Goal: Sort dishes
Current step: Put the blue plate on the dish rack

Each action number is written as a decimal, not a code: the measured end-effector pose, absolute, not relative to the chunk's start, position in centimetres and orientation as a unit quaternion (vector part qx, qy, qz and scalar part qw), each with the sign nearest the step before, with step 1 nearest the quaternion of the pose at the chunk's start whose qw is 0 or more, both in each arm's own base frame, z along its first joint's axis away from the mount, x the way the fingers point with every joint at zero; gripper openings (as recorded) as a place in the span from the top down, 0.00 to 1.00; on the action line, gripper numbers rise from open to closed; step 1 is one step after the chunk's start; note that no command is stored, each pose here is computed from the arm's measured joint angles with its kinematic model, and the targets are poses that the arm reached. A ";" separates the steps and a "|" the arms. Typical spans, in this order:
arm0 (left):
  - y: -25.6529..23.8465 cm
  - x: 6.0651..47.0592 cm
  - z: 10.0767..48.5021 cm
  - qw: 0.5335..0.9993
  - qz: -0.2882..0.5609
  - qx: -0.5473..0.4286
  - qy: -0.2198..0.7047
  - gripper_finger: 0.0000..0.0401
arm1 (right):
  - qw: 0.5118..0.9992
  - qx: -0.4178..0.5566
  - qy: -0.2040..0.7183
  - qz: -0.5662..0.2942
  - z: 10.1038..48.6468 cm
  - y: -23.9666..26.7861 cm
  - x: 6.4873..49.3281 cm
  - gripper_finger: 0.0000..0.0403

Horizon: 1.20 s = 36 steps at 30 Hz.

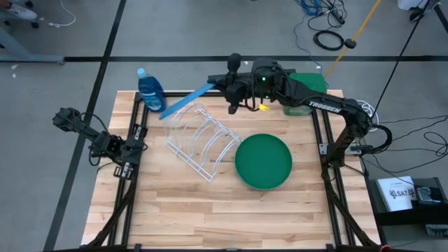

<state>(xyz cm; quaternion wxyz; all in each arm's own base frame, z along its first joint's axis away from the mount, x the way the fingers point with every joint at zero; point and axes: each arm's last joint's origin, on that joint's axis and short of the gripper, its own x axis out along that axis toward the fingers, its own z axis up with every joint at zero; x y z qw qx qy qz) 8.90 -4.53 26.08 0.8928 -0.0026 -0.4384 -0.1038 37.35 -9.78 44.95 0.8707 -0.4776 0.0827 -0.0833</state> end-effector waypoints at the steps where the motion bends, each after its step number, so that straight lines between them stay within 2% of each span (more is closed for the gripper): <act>1: -4.5 8.9 26.1 0.893 -0.103 -0.003 -0.439 0.92 | 0.871 -0.477 0.085 -0.081 45.1 -9.9 37.2 0.99; 5: -4.5 8.9 26.1 0.893 -0.102 -0.004 -0.439 0.92 | 0.884 -0.459 0.069 -0.052 46.7 -10.5 37.0 0.99; 15: -4.4 9.0 26.0 0.899 -0.083 -0.011 -0.430 0.92 | 0.886 -0.444 0.137 -0.010 46.7 -12.5 40.8 0.99; 36: -4.4 9.2 25.8 0.909 -0.066 -0.015 -0.410 0.92 | 0.888 -0.394 0.234 0.042 38.2 -15.1 45.9 0.97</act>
